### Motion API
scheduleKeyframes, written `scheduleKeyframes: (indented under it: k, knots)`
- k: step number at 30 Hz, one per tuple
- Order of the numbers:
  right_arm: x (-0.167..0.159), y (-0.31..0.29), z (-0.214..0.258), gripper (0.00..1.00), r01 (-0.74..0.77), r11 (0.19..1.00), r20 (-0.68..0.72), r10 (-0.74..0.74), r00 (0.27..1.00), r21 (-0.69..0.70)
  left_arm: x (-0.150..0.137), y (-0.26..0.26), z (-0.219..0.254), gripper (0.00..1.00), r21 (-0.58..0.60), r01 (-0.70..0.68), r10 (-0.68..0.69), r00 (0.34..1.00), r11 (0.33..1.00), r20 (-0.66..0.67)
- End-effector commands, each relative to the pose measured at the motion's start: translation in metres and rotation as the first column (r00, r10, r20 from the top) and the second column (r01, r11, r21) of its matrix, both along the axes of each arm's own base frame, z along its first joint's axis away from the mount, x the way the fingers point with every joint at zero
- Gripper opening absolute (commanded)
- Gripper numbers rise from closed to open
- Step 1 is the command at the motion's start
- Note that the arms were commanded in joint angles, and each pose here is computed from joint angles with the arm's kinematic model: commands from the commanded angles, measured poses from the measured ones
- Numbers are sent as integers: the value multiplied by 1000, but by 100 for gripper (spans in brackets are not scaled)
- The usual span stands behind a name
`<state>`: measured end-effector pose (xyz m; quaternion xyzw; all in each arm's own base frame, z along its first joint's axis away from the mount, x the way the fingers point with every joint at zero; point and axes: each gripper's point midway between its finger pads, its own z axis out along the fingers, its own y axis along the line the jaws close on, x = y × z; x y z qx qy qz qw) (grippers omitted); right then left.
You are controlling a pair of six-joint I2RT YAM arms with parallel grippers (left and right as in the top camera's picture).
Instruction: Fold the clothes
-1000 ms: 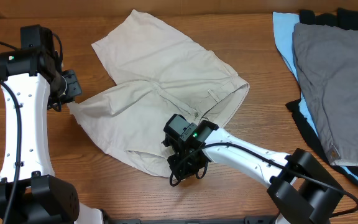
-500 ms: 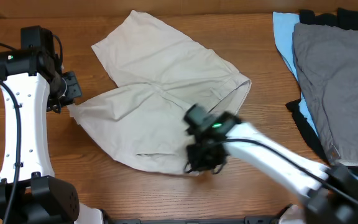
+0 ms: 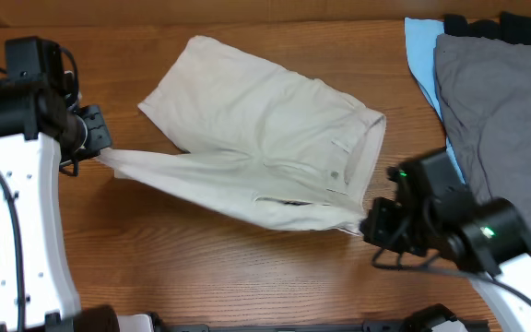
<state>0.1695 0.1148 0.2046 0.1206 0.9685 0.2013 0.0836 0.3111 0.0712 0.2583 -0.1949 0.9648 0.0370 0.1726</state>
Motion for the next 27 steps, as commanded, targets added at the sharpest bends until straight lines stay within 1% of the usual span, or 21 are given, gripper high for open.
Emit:
scheduleKeyframes:
  k: [1, 6, 8, 10, 15, 20, 27]
  knots:
    - [2, -20, 29, 4, 119, 993, 97, -115, 989, -29, -13, 0, 40, 4, 52, 12, -18, 992, 999, 124]
    - [-6, -47, 43, 4, 263, 960, 130, -250, 959, -99, -26, -5, 58, 4, 54, 16, -26, 982, 998, 188]
    - [-2, -54, 43, 4, 311, 943, 147, -293, 945, -120, -23, -8, 61, 4, 41, 26, -34, 978, 999, 208]
    - [6, -60, 43, 4, 356, 923, 167, -332, 928, -146, -14, -13, 61, 4, 30, 47, -53, 972, 998, 229]
    - [30, -72, 35, 4, 435, 873, 195, -398, 896, -219, 31, -33, 44, 4, 34, 125, -129, 960, 992, 247]
    - [58, -92, 22, 4, 506, 812, 198, -467, 862, -290, 80, -58, 1, 4, 32, 200, -202, 961, 979, 190]
    - [112, -109, -2, 4, 497, 801, 211, -450, 868, -335, 141, -74, -65, 4, 20, 236, -236, 961, 972, 146]
